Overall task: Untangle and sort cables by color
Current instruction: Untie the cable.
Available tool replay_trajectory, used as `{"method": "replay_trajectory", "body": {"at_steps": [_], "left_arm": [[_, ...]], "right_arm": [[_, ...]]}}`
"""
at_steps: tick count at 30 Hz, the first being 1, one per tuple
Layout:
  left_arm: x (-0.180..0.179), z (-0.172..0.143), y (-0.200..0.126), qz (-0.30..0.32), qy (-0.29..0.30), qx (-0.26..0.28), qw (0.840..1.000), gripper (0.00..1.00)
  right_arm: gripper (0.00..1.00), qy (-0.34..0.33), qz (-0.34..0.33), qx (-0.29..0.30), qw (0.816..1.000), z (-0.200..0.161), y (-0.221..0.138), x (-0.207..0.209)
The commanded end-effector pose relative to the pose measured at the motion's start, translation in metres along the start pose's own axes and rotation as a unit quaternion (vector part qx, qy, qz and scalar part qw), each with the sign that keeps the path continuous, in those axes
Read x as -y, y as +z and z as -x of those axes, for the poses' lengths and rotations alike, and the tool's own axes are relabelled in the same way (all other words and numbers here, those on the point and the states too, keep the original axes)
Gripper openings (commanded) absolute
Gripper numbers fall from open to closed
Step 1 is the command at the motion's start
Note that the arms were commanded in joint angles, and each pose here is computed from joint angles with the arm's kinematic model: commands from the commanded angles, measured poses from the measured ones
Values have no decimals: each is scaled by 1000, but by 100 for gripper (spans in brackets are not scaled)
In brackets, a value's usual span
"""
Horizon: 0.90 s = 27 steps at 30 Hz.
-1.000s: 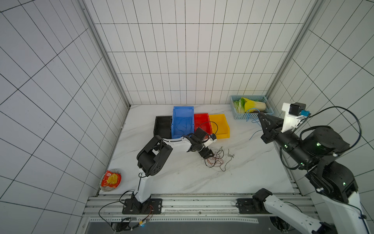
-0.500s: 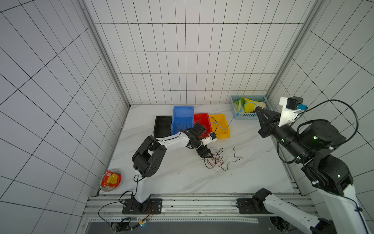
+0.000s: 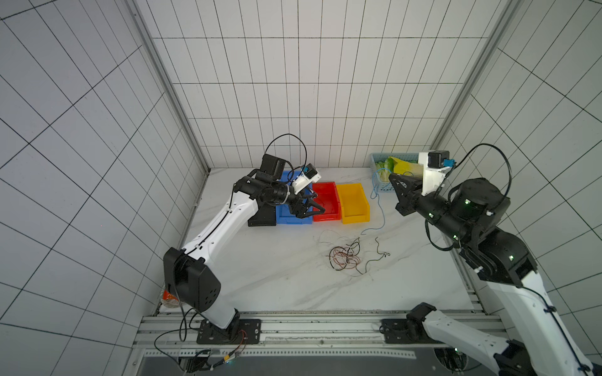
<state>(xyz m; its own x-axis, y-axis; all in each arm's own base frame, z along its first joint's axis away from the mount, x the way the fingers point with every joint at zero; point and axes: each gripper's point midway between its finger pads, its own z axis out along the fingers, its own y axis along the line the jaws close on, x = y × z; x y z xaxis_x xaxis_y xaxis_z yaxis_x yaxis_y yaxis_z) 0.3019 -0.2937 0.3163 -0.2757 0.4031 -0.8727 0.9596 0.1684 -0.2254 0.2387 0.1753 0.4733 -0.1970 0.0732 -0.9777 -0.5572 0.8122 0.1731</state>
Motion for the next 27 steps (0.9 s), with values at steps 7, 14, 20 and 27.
{"method": "replay_trajectory", "body": {"at_steps": [7, 14, 20, 27], "left_arm": [[43, 41, -11, -59, 19, 31, 998, 79], [31, 45, 11, -25, 25, 18, 999, 80], [21, 53, 24, -14, 2, 22, 1000, 80], [37, 47, 40, -45, -2, 11, 999, 80]], "right_arm": [[0, 54, 52, -41, 996, -31, 30, -18], [0, 71, 71, -52, 994, -36, 37, -26], [0, 79, 78, -61, 992, -43, 39, -30], [0, 85, 89, -71, 990, -51, 44, -36]]}}
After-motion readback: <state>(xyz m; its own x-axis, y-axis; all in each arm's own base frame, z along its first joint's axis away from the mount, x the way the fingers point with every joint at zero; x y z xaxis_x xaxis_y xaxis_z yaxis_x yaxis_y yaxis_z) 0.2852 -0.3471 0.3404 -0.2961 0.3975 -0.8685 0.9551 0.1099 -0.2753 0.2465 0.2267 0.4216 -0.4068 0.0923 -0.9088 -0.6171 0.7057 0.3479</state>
